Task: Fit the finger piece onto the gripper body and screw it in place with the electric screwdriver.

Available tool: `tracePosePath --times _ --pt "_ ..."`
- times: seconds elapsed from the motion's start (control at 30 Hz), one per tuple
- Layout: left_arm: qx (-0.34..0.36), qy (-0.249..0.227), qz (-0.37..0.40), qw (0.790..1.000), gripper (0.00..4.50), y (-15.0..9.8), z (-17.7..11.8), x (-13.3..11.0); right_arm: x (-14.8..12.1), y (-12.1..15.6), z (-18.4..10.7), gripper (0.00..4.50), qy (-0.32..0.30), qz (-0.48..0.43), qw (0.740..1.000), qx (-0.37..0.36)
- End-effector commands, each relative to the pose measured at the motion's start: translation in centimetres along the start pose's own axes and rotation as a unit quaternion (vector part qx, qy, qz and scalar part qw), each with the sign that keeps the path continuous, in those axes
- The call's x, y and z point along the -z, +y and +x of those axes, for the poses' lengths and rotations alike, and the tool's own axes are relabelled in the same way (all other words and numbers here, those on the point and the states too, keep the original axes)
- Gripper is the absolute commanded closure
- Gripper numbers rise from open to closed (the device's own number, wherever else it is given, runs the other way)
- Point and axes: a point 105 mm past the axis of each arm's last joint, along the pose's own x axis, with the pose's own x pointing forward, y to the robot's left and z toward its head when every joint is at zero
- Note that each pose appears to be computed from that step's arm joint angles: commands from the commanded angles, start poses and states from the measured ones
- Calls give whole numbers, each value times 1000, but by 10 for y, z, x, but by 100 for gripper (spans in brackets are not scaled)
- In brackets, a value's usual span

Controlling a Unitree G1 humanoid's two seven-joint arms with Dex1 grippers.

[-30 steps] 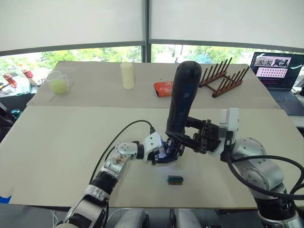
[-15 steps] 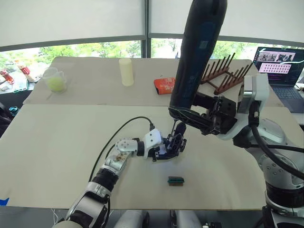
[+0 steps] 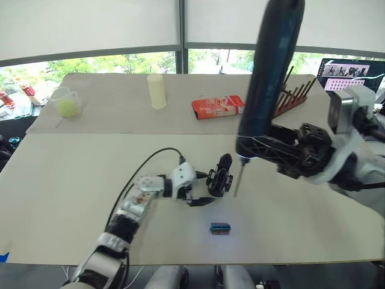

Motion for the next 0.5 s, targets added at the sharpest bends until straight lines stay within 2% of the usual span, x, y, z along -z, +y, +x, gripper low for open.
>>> tracePosePath --times 0.03,0.17,0.23,0.37,0.43,0.5 --pt "38 -12 13 999 0 -12 -30 -26 6 -28 -33 258 54 54 995 69" --pt "61 34 6 998 0 -22 -62 -27 51 -75 -71 258 169 142 961 168" --pt "61 50 6 997 0 -22 -71 -27 77 -95 -86 258 231 150 938 212" --pt "47 59 7 997 0 -17 -76 -27 105 -113 -101 258 297 148 916 225" --pt "37 63 11 997 0 -13 -77 -26 115 -125 -108 155 326 111 910 230" --pt "32 67 12 997 0 -12 -79 -25 114 -135 -117 84 344 43 912 221"
